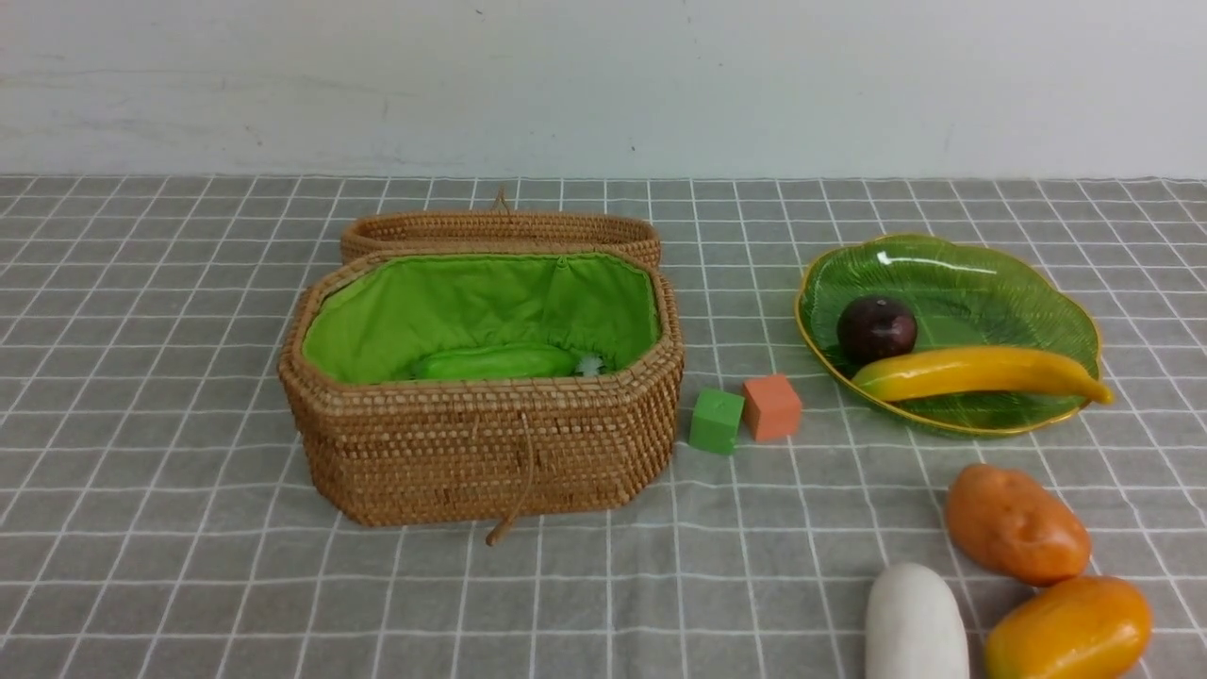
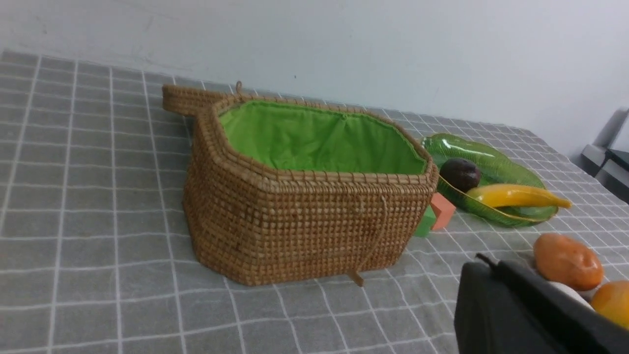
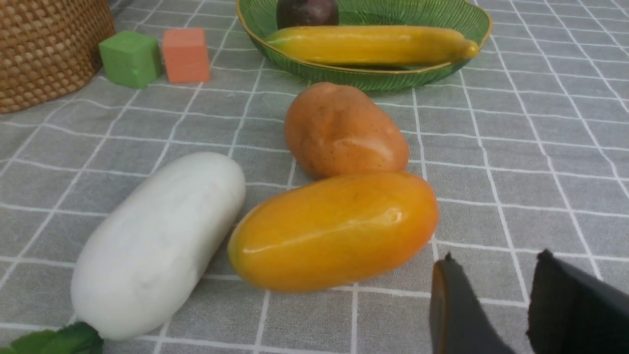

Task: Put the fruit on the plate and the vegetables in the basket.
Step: Take a daikon with your right arm and place it on the basket on the left.

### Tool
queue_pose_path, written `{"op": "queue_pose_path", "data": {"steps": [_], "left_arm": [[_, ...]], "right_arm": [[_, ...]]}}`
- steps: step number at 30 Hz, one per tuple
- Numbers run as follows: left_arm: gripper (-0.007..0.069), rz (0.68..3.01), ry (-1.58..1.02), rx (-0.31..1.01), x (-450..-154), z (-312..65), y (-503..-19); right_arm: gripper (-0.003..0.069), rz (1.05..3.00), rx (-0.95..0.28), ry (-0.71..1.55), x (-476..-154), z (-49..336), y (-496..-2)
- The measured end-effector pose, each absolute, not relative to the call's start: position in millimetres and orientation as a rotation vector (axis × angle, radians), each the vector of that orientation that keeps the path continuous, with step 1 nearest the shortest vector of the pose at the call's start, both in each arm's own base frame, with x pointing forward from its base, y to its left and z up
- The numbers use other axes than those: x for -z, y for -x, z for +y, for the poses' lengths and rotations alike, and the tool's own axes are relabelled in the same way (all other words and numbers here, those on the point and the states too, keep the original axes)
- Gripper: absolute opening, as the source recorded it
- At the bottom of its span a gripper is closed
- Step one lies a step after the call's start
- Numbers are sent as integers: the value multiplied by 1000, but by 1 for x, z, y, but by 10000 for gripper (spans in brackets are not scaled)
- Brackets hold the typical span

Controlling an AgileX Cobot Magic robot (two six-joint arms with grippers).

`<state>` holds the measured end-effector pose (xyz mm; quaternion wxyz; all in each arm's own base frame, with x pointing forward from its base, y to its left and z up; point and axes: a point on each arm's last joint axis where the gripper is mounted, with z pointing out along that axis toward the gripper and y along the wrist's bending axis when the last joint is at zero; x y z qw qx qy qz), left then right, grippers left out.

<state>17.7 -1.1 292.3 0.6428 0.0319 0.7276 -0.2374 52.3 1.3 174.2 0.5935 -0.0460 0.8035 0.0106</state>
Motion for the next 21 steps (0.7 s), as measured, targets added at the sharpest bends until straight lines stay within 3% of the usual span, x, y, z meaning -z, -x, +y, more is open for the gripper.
{"op": "queue_pose_path", "data": {"steps": [7,12,16,21], "left_arm": [[-13,1563,-26,487,-298,1,-20],[-13,1524,34,388,-280,-3,-31],[-11,1520,155,331,-239,-4,-47],[-10,1664,246,356,-191,-5,-55]], "right_arm": [[241,1868,-25,107,-174,1,-52],[241,1868,-25,107,-174,1,-52],[241,1868,-25,107,-174,1,-52],[241,1868,-25,107,-174,1,-52]]}}
